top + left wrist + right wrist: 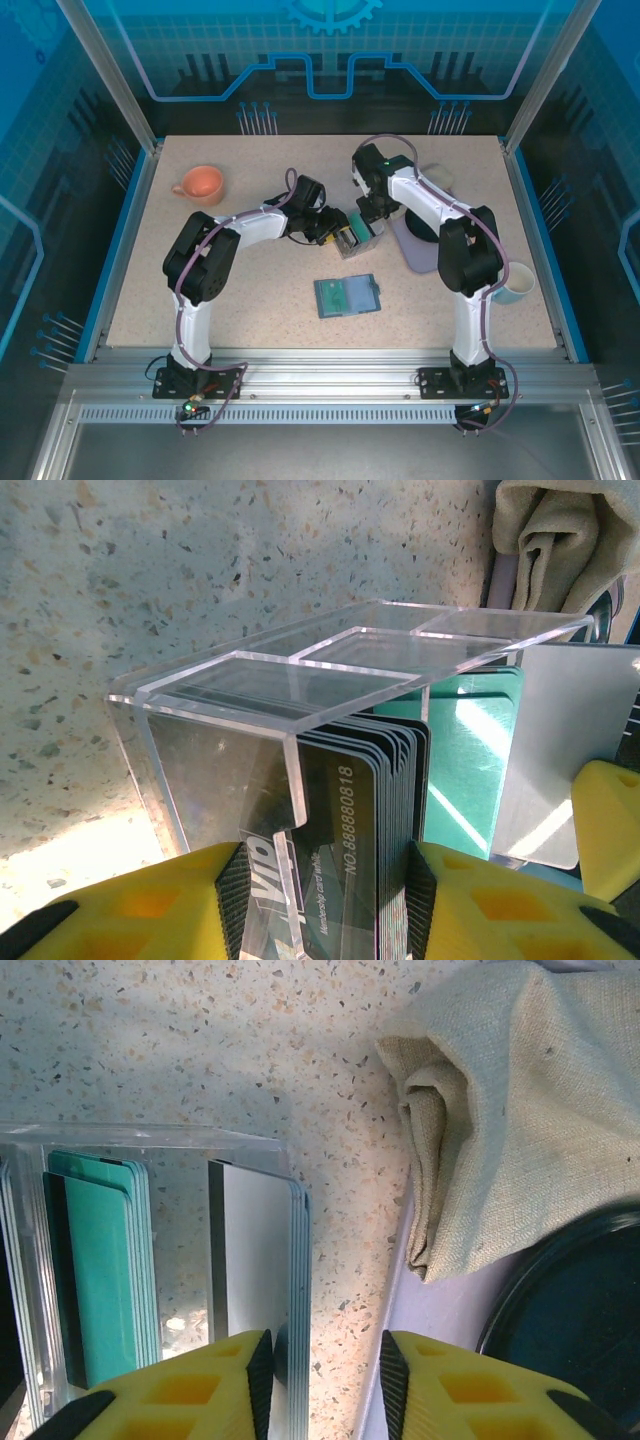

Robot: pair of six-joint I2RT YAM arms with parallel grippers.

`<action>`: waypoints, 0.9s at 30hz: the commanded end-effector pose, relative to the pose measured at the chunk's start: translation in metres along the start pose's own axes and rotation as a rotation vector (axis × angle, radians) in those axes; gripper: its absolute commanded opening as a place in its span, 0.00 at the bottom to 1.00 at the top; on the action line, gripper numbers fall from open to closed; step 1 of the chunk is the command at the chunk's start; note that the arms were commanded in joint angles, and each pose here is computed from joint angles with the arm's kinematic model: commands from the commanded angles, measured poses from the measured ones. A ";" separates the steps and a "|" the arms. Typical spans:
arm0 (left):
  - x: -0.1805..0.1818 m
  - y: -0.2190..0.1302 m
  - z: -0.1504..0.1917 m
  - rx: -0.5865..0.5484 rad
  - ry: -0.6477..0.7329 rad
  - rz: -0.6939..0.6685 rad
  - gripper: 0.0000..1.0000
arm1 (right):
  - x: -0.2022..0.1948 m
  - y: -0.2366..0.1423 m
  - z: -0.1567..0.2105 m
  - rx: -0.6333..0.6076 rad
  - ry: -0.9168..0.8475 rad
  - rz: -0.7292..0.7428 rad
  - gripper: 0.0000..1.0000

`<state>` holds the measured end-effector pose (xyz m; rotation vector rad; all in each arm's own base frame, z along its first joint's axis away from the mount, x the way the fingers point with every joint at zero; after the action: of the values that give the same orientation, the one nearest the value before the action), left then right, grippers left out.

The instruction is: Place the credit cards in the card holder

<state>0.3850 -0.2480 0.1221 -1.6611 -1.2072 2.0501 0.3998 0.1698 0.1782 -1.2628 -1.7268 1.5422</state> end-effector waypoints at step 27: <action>0.025 0.002 0.007 0.032 -0.065 -0.105 0.46 | 0.004 0.007 -0.003 0.016 -0.020 0.012 0.44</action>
<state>0.3850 -0.2480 0.1223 -1.6616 -1.2072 2.0501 0.4039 0.1742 0.1556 -1.2026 -1.7000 1.5674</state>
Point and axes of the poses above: each hand's point on the last joint's axis, 136 mm out from that joint toward the fingers, its own y axis out along the fingers, its own x axis along the line the jaws close on, z = x × y, the point moved 9 cm from there along -y, back along the fingers, and after that the axes turned 3 degrees about -y, right-handed, at the moved point
